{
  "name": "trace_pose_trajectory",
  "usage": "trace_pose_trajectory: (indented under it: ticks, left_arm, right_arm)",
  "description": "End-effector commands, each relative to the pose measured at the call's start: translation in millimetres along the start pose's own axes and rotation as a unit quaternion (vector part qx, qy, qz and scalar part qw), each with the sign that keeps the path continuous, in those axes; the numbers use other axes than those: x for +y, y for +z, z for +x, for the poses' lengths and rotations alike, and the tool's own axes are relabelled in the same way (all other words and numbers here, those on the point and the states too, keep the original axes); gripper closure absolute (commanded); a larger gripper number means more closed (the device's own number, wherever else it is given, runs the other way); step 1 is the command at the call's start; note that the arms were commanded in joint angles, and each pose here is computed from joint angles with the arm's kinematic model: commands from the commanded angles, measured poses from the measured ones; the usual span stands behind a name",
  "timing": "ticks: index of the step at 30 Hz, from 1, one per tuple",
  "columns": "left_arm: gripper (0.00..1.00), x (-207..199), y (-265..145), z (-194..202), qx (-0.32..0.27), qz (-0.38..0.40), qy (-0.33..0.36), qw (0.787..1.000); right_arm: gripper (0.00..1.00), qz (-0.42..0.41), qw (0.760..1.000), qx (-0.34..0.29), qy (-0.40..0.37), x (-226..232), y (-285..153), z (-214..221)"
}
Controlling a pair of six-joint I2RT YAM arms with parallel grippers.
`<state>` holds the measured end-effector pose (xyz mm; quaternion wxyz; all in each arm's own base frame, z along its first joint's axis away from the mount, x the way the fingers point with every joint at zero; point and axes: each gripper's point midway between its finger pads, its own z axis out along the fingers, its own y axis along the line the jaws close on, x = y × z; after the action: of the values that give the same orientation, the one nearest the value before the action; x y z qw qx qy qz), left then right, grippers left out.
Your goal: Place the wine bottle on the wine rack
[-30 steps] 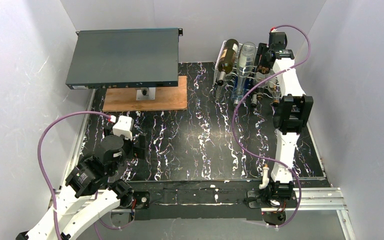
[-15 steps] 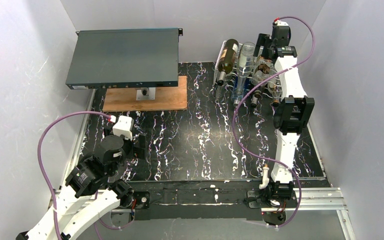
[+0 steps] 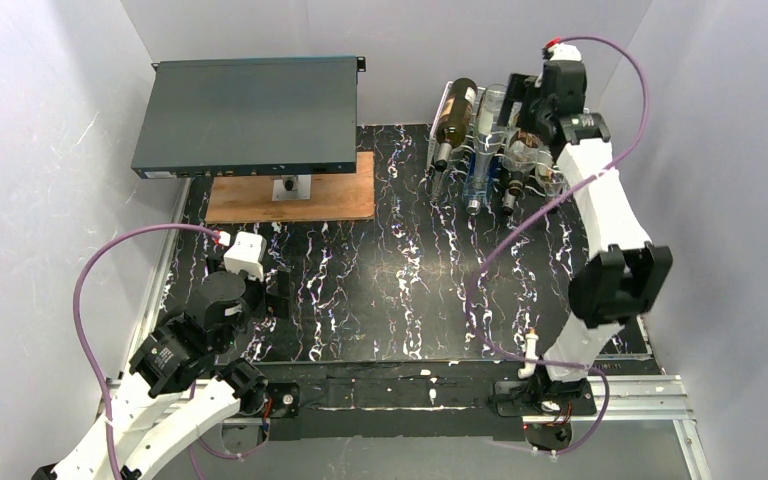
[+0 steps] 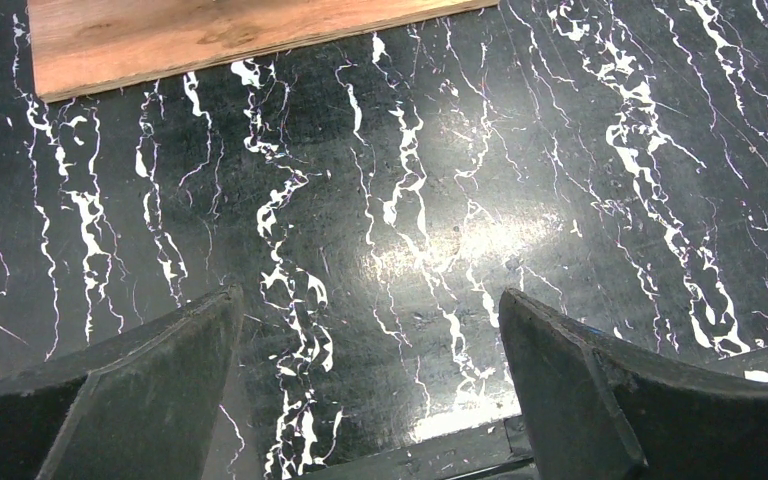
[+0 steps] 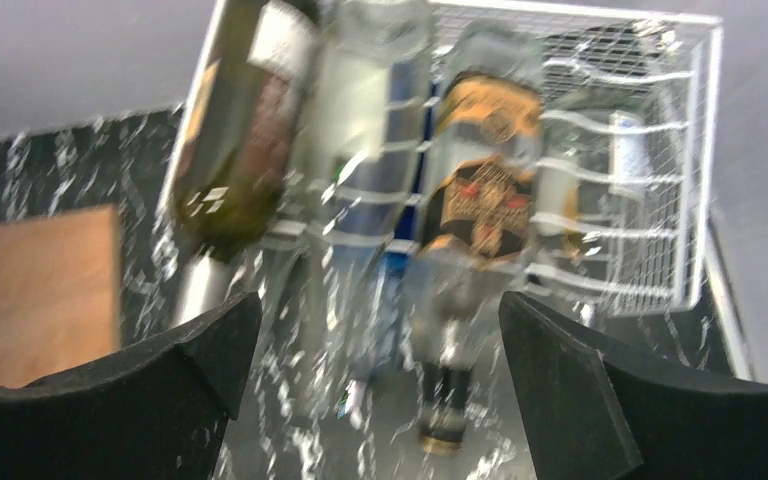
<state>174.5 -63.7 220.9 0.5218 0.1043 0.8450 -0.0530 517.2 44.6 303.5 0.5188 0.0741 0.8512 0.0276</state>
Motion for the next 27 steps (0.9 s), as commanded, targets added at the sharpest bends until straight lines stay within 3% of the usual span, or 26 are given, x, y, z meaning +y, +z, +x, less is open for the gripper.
trace_pose_trajectory:
  ticks: [1,8,13,20,27]
  left_arm:
    - [0.01,0.0,-1.4,-2.7,-0.009,0.003,0.0,1.0]
    - [0.01,-4.4,-3.0,-4.1,-0.013,0.018,0.0,1.0]
    - [0.01,-6.0,-5.4,-5.9,-0.02,0.026,-0.002,0.999]
    - [0.01,-6.3,-14.7,-12.2,-0.041,0.038,-0.019,0.998]
    - [0.01,-13.8,-51.0,-40.2,-0.096,0.092,-0.098,0.986]
  right_arm:
    - [0.02,-0.05,0.998,-0.039,-0.007,43.2,-52.3,7.9]
    - [0.02,-0.087,0.996,-0.016,-0.016,46.4,-117.9,84.0]
    - [0.02,-0.157,0.987,-0.02,0.005,49.6,-167.8,108.5]
    - [0.02,-0.203,0.976,-0.068,0.026,43.1,-225.9,107.4]
    - [0.02,-0.222,0.962,-0.144,0.062,33.4,-272.5,84.9]
